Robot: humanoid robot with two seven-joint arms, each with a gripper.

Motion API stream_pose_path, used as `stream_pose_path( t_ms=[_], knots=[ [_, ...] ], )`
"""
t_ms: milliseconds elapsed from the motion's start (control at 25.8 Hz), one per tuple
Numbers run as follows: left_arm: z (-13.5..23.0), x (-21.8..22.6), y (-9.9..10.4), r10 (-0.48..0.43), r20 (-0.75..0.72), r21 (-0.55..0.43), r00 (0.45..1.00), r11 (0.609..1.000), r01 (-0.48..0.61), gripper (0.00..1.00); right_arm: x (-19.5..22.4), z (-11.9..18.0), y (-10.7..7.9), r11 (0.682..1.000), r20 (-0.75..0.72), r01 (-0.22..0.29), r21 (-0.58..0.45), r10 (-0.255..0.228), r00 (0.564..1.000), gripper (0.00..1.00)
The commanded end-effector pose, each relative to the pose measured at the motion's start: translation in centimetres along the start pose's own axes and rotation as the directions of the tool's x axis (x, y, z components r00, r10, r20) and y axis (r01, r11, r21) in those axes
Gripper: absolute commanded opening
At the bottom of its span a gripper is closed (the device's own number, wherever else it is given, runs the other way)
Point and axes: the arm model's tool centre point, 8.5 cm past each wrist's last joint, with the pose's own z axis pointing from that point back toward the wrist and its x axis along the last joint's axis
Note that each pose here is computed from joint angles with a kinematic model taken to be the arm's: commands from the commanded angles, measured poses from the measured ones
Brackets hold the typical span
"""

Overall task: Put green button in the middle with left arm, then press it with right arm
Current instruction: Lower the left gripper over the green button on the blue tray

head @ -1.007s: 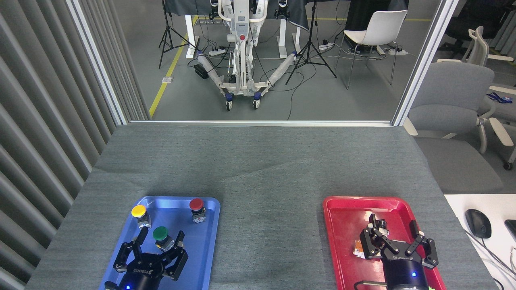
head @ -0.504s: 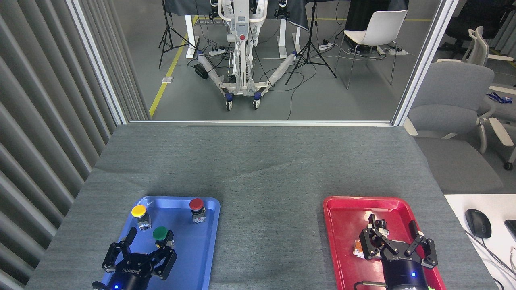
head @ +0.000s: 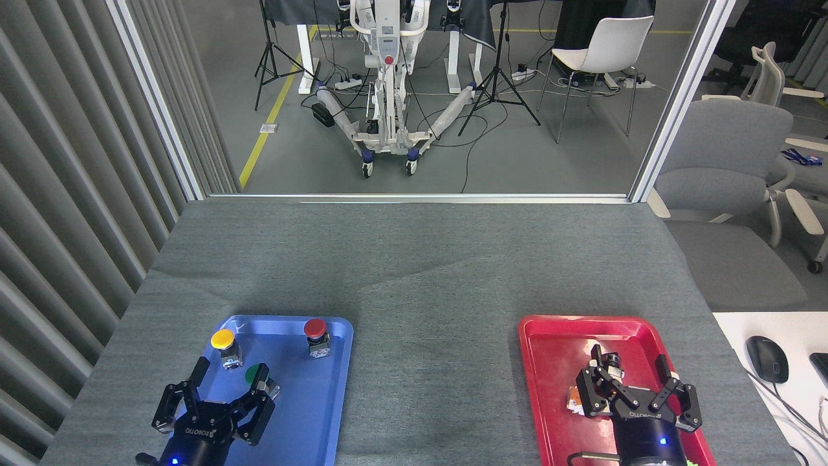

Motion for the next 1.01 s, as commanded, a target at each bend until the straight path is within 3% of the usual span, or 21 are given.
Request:
stream_pose_path(
  t_ms=[0,232,620,968],
  knots=[
    [-0.1,-0.2,0.2,-0.004,0.008,0.003,1.0,1.0,0.004,1.0,-0.1,0.0,0.0,1.0,-0.001,-0.001,0.002,0.001,1.0,1.0],
    [0.2,-0.9,0.1,-0.024,0.029,-0.018,0.999,1.0,0.025,1.0,0.0,0.0,0.0,1.0,-0.001,0.0,0.002,0.0,1.0,1.0],
    [0.7,-2.6,-0.6,-0.077,0.132,-0.145,0.988,0.985,0.097,1.0,0.0,0.0,0.0,1.0,0.0,-0.002,0.004,0.002,1.0,1.0],
    [1.4,-3.7,-3.7,-0.025,0.219,-0.255,0.975,0.964,0.082,1.0,0.0,0.0,0.0,1.0,0.002,-0.003,0.004,0.003,1.0,1.0]
  ],
)
